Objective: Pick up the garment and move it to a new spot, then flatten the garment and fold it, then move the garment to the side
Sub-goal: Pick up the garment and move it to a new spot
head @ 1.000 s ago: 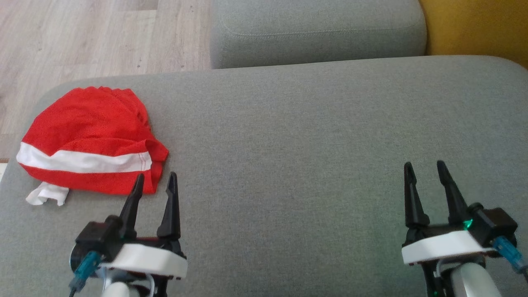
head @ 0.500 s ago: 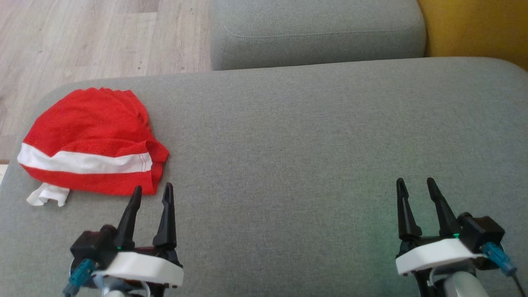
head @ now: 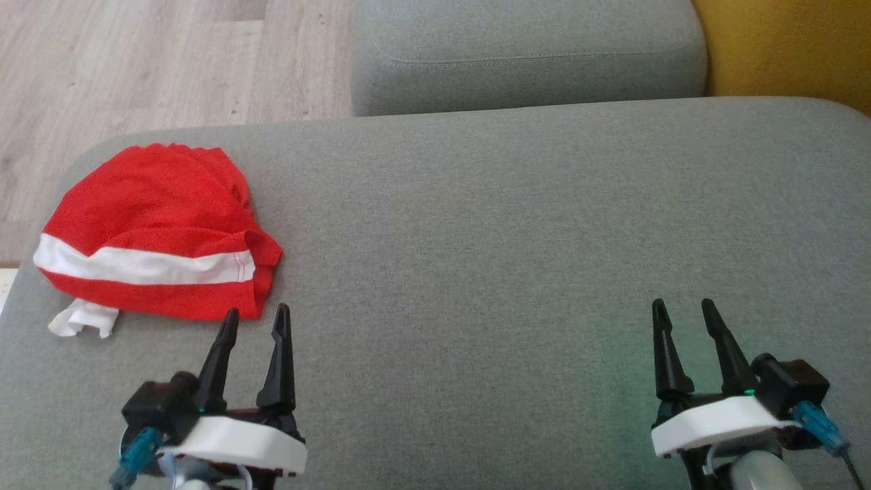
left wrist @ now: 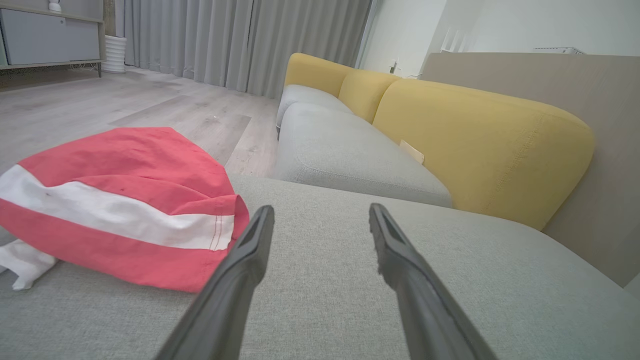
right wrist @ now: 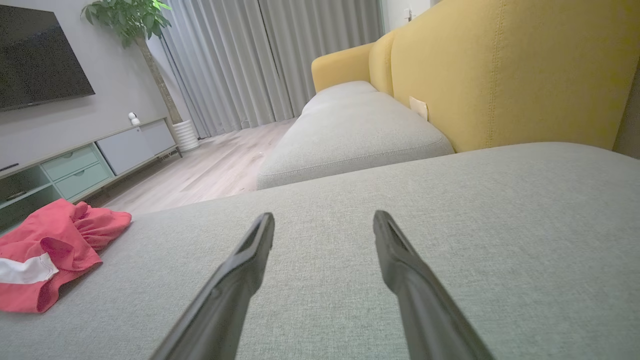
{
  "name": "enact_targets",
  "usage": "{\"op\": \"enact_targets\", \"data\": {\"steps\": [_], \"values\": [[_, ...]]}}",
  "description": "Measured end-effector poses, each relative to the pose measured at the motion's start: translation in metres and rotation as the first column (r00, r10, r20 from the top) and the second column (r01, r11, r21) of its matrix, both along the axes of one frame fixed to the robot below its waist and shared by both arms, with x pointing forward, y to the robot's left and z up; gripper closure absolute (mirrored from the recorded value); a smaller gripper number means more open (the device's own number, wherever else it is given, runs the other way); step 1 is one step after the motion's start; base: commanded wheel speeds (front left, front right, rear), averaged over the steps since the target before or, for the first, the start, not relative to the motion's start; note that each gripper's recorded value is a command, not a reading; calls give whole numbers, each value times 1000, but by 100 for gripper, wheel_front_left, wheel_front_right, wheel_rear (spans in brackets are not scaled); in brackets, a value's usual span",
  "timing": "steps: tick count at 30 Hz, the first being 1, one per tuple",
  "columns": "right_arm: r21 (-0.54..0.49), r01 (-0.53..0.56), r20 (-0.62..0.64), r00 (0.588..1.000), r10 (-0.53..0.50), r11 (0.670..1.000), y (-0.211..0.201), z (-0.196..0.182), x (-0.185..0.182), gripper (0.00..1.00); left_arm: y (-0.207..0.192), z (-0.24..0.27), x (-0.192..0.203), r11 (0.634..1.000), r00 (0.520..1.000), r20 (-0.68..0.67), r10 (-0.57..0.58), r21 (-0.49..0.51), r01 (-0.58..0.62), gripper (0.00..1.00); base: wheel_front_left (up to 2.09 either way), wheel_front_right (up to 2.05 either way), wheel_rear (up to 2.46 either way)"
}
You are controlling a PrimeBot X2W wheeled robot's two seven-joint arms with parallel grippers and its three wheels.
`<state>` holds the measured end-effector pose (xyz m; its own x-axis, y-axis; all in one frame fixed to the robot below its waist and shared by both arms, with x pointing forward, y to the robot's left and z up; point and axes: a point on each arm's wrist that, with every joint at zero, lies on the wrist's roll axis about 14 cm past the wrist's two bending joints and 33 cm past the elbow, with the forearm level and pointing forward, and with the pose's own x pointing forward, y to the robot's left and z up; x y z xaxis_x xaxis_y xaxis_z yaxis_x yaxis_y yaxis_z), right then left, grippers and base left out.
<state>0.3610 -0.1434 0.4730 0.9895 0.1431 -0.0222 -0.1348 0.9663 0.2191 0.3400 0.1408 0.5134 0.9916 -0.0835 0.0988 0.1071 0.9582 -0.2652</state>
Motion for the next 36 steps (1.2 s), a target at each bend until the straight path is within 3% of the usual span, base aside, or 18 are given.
{"op": "enact_targets", "data": {"steps": [15, 28, 36], "values": [[12, -139, -7, 990, 139, 990, 47, -1, 8, 0, 36, -2, -16, 992, 992, -7, 124, 1, -124, 0, 0, 0, 0], [22, -343, -9, 939, 343, 939, 117, 0, 8, 0, 94, 1, -53, 948, 948, 13, 318, 17, -318, 0, 0, 0, 0], [30, -392, -6, 920, 392, 920, 135, 2, 8, 0, 113, 2, -69, 925, 925, 19, 380, 23, -380, 0, 0, 0, 0]]}}
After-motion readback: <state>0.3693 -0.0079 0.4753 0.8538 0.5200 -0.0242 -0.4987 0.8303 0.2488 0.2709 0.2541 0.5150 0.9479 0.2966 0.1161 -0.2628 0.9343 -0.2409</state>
